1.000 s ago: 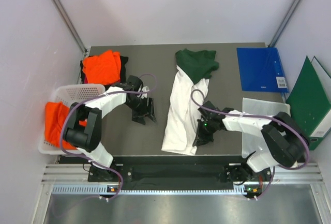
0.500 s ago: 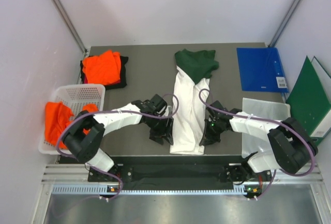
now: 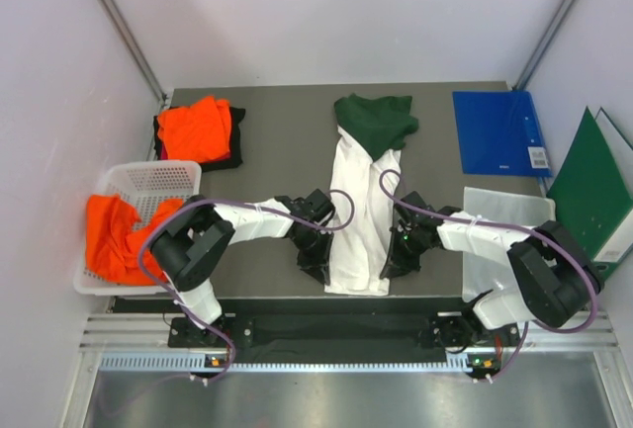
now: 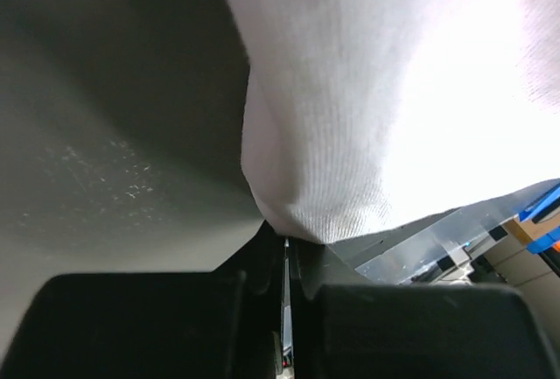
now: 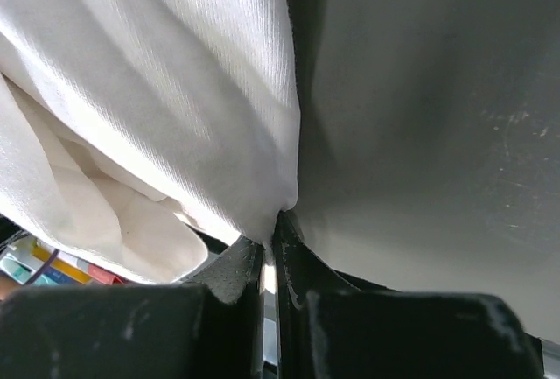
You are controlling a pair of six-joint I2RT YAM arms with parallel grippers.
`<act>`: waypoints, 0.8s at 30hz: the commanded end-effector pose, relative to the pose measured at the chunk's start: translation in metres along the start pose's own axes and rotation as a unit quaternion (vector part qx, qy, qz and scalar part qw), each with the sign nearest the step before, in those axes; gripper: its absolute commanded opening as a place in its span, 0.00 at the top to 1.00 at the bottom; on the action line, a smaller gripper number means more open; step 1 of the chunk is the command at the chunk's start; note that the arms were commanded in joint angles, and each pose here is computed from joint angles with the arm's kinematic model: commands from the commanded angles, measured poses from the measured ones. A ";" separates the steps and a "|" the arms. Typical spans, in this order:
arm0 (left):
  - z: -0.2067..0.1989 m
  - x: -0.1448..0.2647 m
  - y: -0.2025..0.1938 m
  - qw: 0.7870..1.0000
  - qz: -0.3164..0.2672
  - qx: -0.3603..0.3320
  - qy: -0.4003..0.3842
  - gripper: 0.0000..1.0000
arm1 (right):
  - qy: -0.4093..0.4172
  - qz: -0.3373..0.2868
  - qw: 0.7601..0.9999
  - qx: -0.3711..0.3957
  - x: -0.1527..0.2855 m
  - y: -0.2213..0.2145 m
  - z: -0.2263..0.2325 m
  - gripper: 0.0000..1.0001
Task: Fold and stack the t-shirts
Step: Rotate the tshirt 80 degrees
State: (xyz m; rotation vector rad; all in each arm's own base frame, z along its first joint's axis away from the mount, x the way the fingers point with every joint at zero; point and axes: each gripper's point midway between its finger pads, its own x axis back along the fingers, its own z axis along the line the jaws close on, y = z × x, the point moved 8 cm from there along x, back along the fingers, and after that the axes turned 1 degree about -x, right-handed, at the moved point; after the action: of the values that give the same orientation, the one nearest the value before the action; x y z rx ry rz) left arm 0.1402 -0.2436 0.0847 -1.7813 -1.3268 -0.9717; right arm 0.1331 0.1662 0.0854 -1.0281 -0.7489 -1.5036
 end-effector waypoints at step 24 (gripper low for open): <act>0.031 0.008 -0.021 0.994 -0.031 0.023 0.098 1.00 | -0.071 -0.020 0.997 0.019 0.007 -0.012 -0.034 1.00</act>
State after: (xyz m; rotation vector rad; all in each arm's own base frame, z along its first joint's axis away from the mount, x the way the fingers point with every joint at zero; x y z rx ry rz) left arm 0.1330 -0.2238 0.0881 -1.6504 -1.3492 -1.0752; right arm 0.1226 0.1506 0.0853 -1.0387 -0.8257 -1.5036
